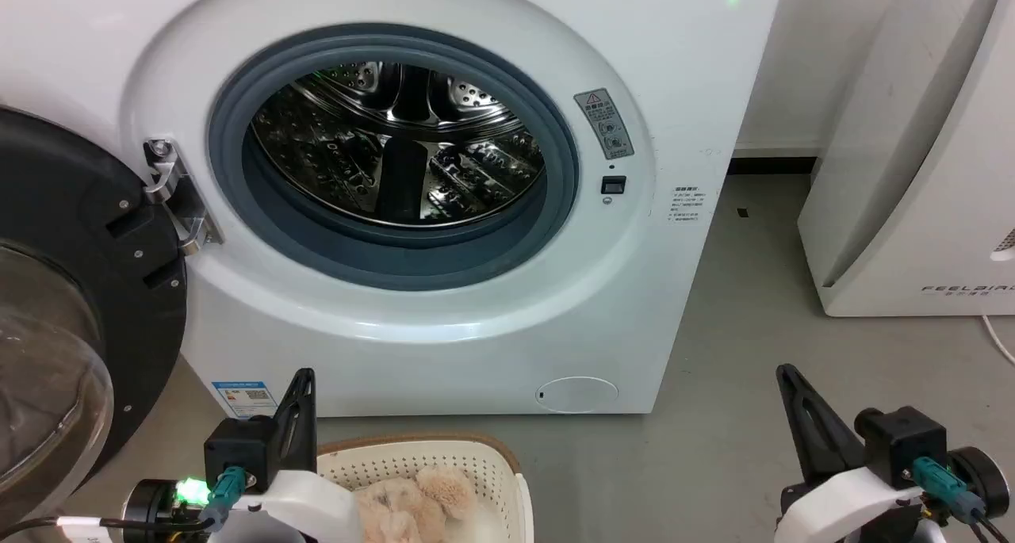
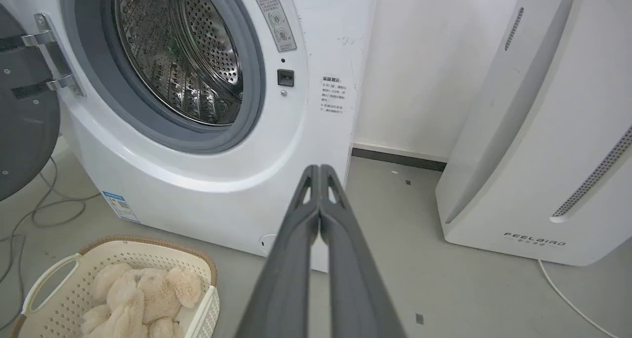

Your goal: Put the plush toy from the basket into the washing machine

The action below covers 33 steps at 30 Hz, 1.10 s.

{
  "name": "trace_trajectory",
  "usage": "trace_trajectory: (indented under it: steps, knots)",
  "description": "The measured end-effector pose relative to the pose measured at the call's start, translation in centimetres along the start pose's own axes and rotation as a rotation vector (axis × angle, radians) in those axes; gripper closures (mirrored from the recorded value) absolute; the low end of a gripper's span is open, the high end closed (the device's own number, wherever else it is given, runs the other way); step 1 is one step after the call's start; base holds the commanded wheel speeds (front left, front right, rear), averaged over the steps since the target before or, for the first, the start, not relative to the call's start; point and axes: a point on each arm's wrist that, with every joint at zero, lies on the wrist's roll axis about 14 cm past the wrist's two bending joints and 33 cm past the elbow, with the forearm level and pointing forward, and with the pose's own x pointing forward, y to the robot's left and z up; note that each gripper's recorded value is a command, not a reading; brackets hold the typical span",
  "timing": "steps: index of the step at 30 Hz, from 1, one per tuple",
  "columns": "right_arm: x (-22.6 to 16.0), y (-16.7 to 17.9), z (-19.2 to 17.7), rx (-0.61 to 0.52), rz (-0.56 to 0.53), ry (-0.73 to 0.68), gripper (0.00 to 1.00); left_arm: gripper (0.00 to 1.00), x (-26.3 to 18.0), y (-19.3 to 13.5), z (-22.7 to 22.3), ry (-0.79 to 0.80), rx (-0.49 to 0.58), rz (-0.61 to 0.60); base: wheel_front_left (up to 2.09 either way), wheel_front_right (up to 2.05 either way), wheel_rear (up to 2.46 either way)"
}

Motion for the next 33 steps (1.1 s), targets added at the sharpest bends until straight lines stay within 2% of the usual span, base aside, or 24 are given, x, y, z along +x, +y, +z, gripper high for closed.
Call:
trace_trajectory:
  steps: [18,19,33]
  knots:
    - [0.00,0.00,0.00,0.000,0.000,0.000,1.00,1.00,0.00,0.00,0.00,0.000,0.000,0.000,0.00,0.00,0.00]
    - [0.00,0.00,0.00,0.001,0.000,0.000,0.00,0.00,-0.01,-0.02,-0.02,0.001,0.000,-0.001,0.00,0.00,0.00]
    - [0.11,-0.13,0.27,0.037,-0.003,-0.022,0.00,0.00,0.16,-0.35,-0.74,0.012,0.000,-0.002,0.00,0.00,0.00]
